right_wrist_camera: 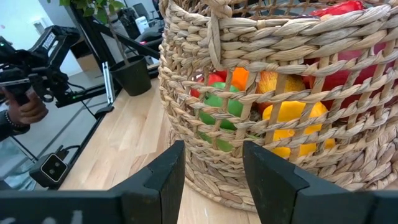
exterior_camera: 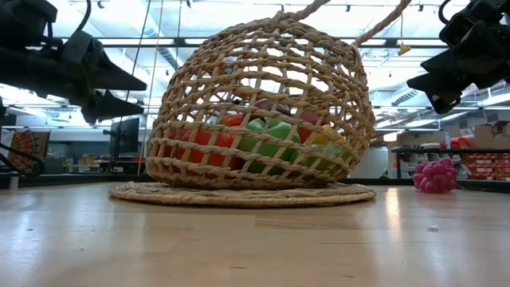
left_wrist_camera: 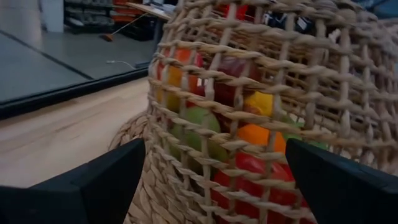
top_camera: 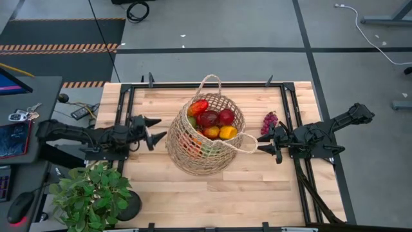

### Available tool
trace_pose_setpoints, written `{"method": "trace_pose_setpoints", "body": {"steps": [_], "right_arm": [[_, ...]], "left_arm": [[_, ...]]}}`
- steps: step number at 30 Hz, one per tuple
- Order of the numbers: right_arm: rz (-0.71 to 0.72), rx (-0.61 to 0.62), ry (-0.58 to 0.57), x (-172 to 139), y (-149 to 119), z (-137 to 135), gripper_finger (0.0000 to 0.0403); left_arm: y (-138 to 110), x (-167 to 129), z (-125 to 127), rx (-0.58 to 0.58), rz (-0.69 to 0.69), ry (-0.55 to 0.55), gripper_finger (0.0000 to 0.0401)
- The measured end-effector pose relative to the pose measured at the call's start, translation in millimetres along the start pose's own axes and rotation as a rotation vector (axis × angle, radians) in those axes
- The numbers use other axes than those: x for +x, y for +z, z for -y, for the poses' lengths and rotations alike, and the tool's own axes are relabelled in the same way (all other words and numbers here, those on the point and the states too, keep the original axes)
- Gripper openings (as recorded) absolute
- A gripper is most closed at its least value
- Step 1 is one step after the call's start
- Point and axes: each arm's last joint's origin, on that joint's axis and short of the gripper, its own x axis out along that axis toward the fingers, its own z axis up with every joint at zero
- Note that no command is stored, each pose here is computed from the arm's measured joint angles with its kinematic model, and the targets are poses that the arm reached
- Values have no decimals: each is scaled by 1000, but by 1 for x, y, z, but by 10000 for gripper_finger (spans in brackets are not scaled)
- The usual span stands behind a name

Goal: Build produce basket
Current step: Put the grapes into the basket

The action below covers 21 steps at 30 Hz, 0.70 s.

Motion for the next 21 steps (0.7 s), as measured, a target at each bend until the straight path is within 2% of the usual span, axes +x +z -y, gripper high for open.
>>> {"method": "trace_pose_setpoints", "body": {"steps": [3, 6, 10, 14, 17, 21], "right_arm": [[0, 0, 0, 0, 0, 0, 167], [0, 0, 0, 0, 0, 0, 167], [0, 0, 0, 0, 0, 0, 167], [0, 0, 0, 0, 0, 0, 167], [0, 0, -1, 0, 0, 0, 167], [0, 0, 0, 0, 0, 0, 167]], "left_arm": [[0, 0, 0, 45, 0, 1, 394], [1, 0, -2, 119, 16, 53, 394], [2, 1, -5, 387, 22, 115, 394], [2, 1, -5, 548, 13, 119, 394], [2, 1, -5, 588, 10, 119, 394], [2, 1, -5, 581, 11, 119, 394]]}}
